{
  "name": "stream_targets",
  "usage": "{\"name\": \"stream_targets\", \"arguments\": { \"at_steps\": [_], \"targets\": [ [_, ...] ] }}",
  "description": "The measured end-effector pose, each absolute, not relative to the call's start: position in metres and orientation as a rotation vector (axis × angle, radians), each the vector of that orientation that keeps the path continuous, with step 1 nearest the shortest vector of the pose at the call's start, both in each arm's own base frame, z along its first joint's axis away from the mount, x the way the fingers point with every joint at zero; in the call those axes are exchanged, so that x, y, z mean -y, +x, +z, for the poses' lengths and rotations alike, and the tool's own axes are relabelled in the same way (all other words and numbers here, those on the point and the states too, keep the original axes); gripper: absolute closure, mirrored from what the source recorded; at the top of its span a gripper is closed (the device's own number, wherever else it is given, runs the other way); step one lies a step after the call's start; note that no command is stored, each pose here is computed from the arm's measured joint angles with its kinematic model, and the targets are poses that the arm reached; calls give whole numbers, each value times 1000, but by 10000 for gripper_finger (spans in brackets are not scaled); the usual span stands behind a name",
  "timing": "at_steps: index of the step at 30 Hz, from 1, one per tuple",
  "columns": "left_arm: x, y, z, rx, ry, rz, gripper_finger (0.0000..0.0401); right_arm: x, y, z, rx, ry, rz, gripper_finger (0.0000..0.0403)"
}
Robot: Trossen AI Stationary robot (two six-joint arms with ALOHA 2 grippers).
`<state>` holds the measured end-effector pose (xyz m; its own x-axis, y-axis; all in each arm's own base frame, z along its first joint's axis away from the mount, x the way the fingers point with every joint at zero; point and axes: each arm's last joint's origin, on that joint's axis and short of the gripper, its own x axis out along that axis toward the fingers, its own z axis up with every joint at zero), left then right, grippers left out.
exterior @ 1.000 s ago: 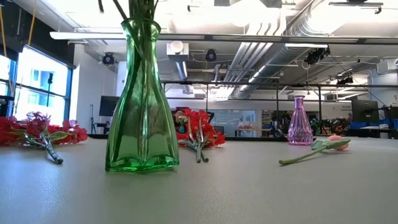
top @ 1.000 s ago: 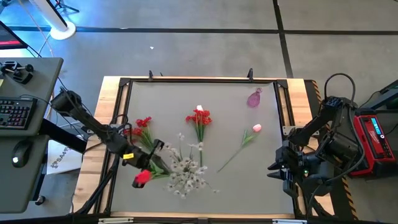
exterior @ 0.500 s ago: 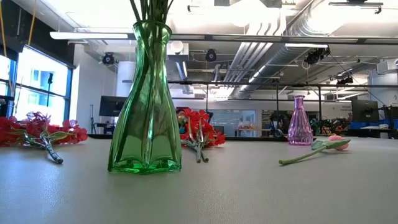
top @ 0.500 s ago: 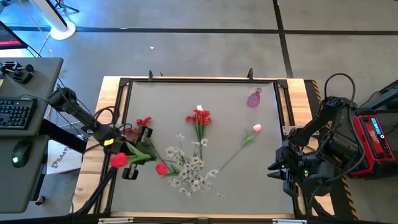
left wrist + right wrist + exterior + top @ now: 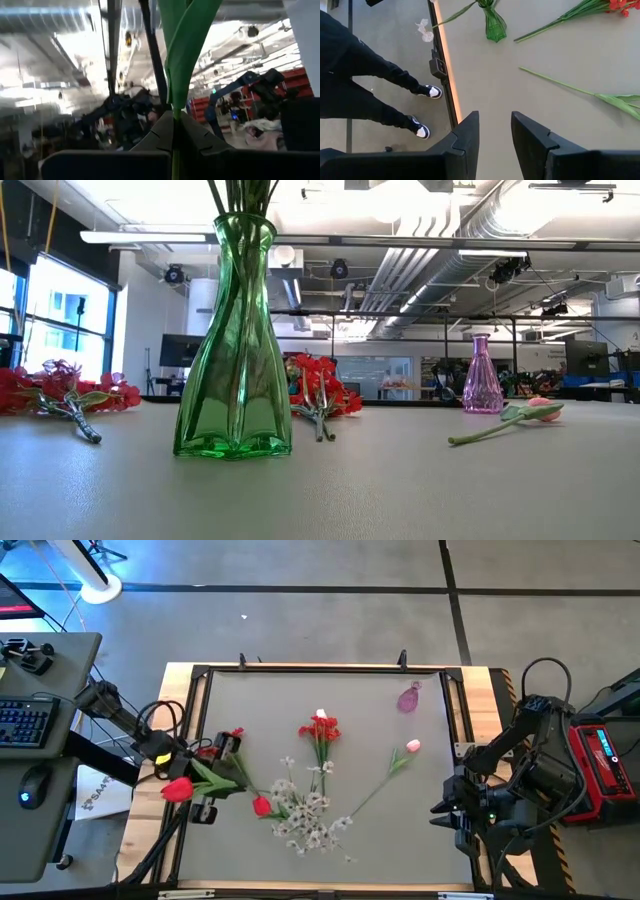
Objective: Sort flowers into vase by color
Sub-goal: Put the red flower into the green vase
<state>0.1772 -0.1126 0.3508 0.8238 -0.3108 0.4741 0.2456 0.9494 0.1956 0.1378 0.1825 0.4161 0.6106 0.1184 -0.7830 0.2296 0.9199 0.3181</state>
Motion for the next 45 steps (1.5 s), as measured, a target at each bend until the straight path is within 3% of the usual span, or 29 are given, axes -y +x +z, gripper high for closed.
{"name": "stream_targets", "arguments": {
  "at_steps": [10,23,45],
  "targets": [
    [122,195,390,504,157,-348,401,-182,138,416,-919,413,-66,301],
    [122,246,328,264,94,-470,401,-182,138,416,-919,413,-67,301],
    [121,242,256,311,54,-492,401,-183,138,416,-918,413,-66,301]
  ]
}}
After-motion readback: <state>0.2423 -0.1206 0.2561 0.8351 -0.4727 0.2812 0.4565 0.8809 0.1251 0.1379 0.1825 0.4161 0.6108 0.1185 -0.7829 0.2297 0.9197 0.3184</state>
